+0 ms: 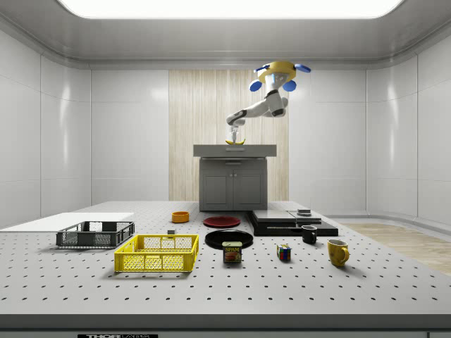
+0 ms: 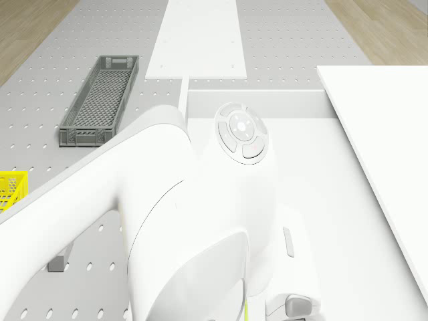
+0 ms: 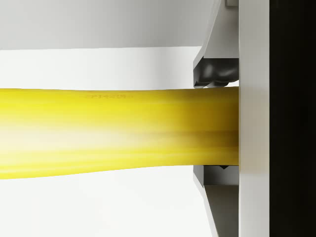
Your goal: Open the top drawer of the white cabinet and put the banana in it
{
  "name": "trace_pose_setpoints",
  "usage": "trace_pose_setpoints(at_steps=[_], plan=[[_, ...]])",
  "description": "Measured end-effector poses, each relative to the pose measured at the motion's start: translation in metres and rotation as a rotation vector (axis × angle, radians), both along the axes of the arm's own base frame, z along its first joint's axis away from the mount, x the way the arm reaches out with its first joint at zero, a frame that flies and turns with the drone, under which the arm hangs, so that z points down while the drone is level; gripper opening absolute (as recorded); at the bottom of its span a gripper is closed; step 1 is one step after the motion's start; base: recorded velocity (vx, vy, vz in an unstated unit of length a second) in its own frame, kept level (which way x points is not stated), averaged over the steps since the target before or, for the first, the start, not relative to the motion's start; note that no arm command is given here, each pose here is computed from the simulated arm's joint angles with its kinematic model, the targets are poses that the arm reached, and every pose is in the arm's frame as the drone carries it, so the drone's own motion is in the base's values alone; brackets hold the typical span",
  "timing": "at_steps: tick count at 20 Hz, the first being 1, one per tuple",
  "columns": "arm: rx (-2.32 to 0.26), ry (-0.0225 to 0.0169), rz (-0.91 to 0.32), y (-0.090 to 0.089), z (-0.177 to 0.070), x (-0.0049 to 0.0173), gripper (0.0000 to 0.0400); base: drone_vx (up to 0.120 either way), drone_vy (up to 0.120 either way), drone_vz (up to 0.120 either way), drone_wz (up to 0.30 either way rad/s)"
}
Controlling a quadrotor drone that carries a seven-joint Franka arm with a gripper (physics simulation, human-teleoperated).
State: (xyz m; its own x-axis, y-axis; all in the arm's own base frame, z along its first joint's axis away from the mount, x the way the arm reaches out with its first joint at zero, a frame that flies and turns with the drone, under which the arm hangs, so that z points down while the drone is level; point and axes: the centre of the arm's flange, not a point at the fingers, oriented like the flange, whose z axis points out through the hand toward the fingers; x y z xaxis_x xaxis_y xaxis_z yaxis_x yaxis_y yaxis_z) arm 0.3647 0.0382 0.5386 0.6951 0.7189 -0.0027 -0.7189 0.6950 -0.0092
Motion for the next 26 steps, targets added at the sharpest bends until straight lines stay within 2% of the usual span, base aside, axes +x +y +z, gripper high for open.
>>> trace_pose_setpoints(at_steps=[5, 24, 26], plan=[[0.0, 0.0, 0.0, 0.0, 0.001, 0.0, 0.0193, 0.0, -0.104, 0.0, 0.0], [0.0, -0.0004, 0.0, 0.0, 0.072, -0.0002, 0.0193, 0.0, 0.0, 0.0, 0.0], [0.002, 0.0004, -0.004, 0.0, 0.075, -0.0001, 0.0274, 0.0, 0.0, 0.0, 0.0]])
